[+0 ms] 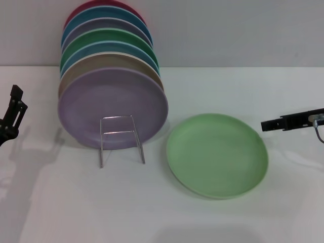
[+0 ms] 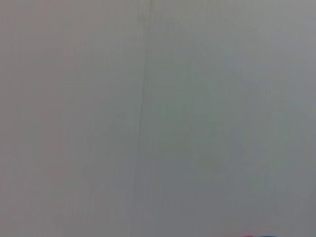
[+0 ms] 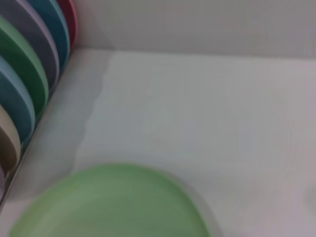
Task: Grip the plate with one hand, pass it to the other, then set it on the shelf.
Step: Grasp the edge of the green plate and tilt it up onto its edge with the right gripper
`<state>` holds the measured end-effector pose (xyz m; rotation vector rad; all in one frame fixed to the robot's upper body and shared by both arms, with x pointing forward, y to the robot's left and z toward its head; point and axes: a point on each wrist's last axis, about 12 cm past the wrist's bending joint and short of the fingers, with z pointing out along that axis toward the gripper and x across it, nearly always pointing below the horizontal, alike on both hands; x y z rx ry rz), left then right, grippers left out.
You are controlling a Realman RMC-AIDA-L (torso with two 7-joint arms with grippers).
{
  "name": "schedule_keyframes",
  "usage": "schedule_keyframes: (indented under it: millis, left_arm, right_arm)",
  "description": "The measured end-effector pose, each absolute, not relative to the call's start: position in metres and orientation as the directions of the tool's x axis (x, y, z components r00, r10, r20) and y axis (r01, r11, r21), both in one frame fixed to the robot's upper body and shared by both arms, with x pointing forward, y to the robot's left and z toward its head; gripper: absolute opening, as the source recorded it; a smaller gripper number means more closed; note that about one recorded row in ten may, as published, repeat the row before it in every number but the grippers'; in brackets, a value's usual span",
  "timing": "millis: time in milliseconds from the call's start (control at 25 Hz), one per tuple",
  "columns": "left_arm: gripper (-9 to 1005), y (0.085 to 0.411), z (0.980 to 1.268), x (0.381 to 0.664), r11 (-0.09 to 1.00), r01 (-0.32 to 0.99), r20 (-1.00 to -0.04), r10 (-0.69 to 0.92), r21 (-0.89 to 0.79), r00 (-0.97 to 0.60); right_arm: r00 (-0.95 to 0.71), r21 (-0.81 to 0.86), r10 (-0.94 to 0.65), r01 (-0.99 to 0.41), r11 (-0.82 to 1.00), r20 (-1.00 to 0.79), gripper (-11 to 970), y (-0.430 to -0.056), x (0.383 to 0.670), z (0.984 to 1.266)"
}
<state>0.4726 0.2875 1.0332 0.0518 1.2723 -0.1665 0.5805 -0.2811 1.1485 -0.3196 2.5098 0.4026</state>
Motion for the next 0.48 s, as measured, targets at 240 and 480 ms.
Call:
schedule_keyframes:
  millis: [240,480]
  left_arm:
    - [791,0.287,1.034,0.473,0.987,0.152,-0.953,-0.097,-0.054,0.286]
    - [789,0.287,1.034,0.473,0.987,0.153,-0.953,-0.097,-0.054,0.286]
  right_arm:
    - [-0.864,0.253,-0.133,-0.285,0.924,-0.486,568,-0.283,0.588,1.148]
    - [-0.884,0.253,-0.144,-0.278,0.927,-0.445,552,-0.280,0.597,1.137]
